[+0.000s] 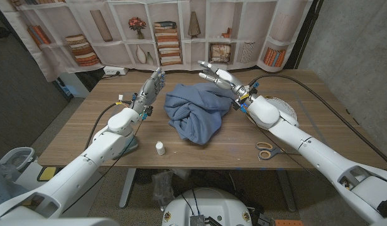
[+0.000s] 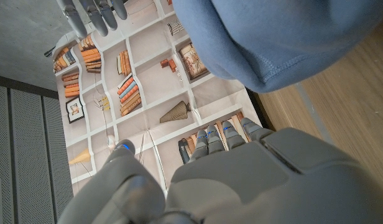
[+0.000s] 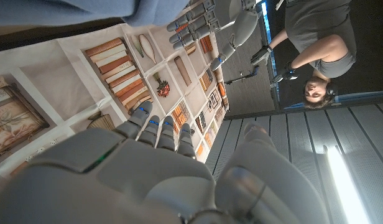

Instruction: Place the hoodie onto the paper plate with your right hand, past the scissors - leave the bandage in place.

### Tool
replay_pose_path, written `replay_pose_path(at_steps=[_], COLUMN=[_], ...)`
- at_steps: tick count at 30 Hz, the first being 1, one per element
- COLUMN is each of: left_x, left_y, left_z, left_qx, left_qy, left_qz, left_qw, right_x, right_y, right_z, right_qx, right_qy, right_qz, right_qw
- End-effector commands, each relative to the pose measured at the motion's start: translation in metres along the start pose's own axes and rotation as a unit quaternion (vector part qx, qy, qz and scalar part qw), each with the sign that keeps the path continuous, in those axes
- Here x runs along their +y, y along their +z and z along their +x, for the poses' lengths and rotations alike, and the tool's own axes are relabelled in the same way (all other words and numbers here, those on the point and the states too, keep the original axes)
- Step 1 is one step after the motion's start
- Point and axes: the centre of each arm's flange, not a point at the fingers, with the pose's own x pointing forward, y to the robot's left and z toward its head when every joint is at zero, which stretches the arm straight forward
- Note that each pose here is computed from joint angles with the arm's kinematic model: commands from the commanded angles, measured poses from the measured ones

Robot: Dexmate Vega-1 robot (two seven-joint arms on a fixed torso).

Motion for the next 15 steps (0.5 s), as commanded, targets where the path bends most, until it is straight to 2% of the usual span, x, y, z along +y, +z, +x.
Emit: replay_pose_path(at_steps=[1, 15], left_x=[0.0001, -0.0014], left_y=[0.0012, 0.0039], left_z=[-0.0029, -0.0062], left_qx=[-0.002, -0.003], left_qy=[-0.001, 0.0], left_qz=[0.001, 0.003], left_qw=[1.0, 1.0], right_x=[0.0022, 0.0031], right_y=[0.0047, 0.0089], right_z=[0.0034, 0.0028], right_qx=[-0.001, 0.01], right_qy=[0.014, 0.029], right_qz=[-0.029, -0.073], right_qw=[0.9995, 0.9969])
